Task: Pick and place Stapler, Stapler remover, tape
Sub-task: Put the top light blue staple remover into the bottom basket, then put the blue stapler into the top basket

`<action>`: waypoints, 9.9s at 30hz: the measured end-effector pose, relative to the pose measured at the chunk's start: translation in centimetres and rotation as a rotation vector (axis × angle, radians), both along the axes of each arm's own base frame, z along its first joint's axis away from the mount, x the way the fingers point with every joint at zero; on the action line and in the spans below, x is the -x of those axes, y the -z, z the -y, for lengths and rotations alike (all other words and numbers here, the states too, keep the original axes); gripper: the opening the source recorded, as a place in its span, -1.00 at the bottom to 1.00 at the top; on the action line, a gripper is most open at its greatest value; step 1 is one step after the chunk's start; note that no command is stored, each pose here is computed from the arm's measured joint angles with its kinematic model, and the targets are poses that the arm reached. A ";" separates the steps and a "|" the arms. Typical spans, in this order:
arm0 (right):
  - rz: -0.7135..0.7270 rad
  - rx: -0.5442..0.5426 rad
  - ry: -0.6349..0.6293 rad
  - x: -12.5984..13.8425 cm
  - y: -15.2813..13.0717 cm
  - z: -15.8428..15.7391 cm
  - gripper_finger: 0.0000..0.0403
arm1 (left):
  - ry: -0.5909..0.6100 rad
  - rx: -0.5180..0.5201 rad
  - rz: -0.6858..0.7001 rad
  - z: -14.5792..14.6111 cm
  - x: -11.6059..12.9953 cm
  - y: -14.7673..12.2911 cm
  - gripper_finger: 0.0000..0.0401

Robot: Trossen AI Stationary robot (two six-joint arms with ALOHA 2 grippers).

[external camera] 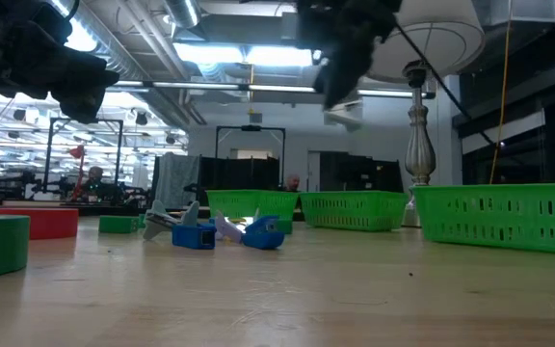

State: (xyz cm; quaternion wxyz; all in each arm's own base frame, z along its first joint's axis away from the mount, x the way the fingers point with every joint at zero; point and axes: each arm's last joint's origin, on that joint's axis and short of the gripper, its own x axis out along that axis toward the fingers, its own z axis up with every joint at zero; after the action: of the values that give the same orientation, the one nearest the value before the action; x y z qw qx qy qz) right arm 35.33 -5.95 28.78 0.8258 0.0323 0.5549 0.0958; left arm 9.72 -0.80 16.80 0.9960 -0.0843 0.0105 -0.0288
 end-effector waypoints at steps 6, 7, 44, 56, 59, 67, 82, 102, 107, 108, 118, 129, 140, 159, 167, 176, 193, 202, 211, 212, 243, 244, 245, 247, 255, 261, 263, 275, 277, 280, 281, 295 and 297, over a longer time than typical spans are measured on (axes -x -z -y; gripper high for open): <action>0.039 -0.029 0.103 4.8 1.0 -0.9 -0.74 | 0.000 0.000 0.000 0.0 0.0 0.0 -0.47; 0.043 -0.037 0.119 5.6 1.3 -1.2 -0.74 | 0.000 0.000 0.000 0.0 0.0 0.0 -0.47; -0.106 -0.049 0.194 15.8 8.3 -7.4 -0.59 | 0.000 0.000 0.000 0.0 0.0 0.0 -0.47; -0.096 0.022 0.234 15.7 8.4 -7.2 -0.33 | 0.000 0.000 0.000 0.0 0.0 0.0 -0.47; -0.088 0.021 0.234 15.7 8.3 -7.2 -0.31 | 0.000 0.000 0.000 0.0 0.0 0.0 -0.47; -0.024 0.009 0.234 15.0 7.9 -7.2 -0.32 | 0.000 0.000 0.001 0.0 0.0 0.0 -0.47; 0.203 0.143 0.187 12.8 2.9 -6.9 -0.32 | 0.000 0.000 0.000 0.0 0.0 0.0 -0.47; 0.531 0.215 0.224 7.4 2.8 -3.8 -0.32 | 0.000 0.000 0.000 0.0 0.0 0.0 -0.47; 0.551 0.130 0.239 5.6 4.2 -3.9 -0.32 | 0.000 0.000 0.000 0.0 0.0 0.0 -0.47; 0.554 0.099 0.234 5.2 4.5 -4.0 -0.32 | 0.000 0.000 0.000 0.0 0.0 0.0 -0.47; 0.515 -0.055 0.375 2.8 6.2 -5.5 -0.32 | 0.000 0.000 0.000 0.0 0.0 0.0 -0.47; 0.327 -0.022 0.287 -2.8 4.1 -8.3 -0.32 | 0.000 0.000 0.000 0.0 0.0 0.0 -0.47; 0.300 -0.070 0.268 -5.8 5.4 -11.4 -0.32 | 0.000 0.000 0.000 0.0 0.0 0.0 -0.47; 0.259 -0.063 0.164 -5.1 6.2 -15.0 -0.32 | 0.000 0.000 0.000 0.0 0.0 0.0 -0.47; 0.226 -0.098 0.197 -4.7 6.3 -16.4 -0.32 | 0.000 0.000 0.001 0.0 0.0 0.0 -0.47; 0.125 -0.110 0.255 -3.9 7.0 -17.2 -0.32 | 0.000 0.000 0.000 0.0 0.0 0.0 -0.47; 0.002 -0.180 0.480 -5.1 11.2 -17.6 -0.32 | 0.000 0.000 0.000 0.0 0.0 0.0 -0.47; 0.021 -0.153 0.490 -5.7 12.7 -17.6 -0.32 | 0.000 0.000 0.000 0.0 0.0 0.0 -0.47; -0.015 -0.088 0.504 -6.2 15.8 -17.6 -0.32 | 0.000 0.000 0.000 0.0 0.0 0.0 -0.47; -0.007 -0.081 0.509 -6.3 15.9 -17.6 -0.32 | 0.000 0.000 0.000 0.0 0.0 0.0 -0.47; 0.127 0.128 0.378 -8.2 15.6 -14.5 -0.32 | 0.000 0.000 0.000 0.0 0.0 0.0 -0.47; 0.127 0.133 0.378 -8.2 15.6 -14.4 -0.32 | 0.000 0.000 0.000 0.0 0.0 0.0 -0.47; 0.126 0.137 0.376 -8.2 15.6 -14.2 -0.32 | 0.000 0.000 0.001 0.0 0.0 0.0 -0.47; 0.124 0.148 0.365 -8.2 15.6 -14.1 -0.35 | 0.000 0.000 0.000 0.0 0.0 0.0 -0.47; 0.096 0.192 0.361 -7.9 16.0 -13.5 -0.63 | 0.000 0.000 0.001 0.0 0.0 0.0 -0.47; 0.101 0.140 0.376 -8.2 15.5 -13.5 -0.63 | 0.000 0.000 0.000 0.0 0.0 0.0 -0.47; 0.103 0.116 0.359 -8.4 15.2 -13.6 -0.61 | 0.000 0.000 0.000 0.0 0.0 0.0 -0.47; 0.180 0.046 0.270 -8.3 10.5 -12.0 -0.63 | 0.000 0.000 0.000 0.0 0.0 0.0 -0.47; 0.205 0.055 0.284 -8.2 9.5 -11.2 -0.63 | 0.000 0.000 0.000 0.0 0.0 0.0 -0.47; 0.226 0.085 0.299 -8.2 8.8 -9.7 -0.61 | 0.000 0.000 0.000 0.0 0.0 0.0 -0.47; 0.235 0.091 0.301 -8.3 8.7 -9.2 -0.60 | 0.000 0.000 0.000 0.0 0.0 0.0 -0.47; 0.257 0.188 0.335 -7.9 7.6 -1.7 -0.60 | 0.000 0.000 0.000 0.0 0.0 0.0 -0.47; 0.259 0.206 0.349 -7.8 7.5 -0.3 -0.60 | 0.000 0.000 0.000 0.0 0.0 0.0 -0.47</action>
State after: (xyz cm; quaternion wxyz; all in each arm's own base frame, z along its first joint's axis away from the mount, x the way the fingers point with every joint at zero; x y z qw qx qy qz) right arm 43.08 -5.66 21.32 0.8930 0.0309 0.4371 -0.1022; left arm 9.72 -0.80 16.80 0.9960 -0.0843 0.0105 -0.0289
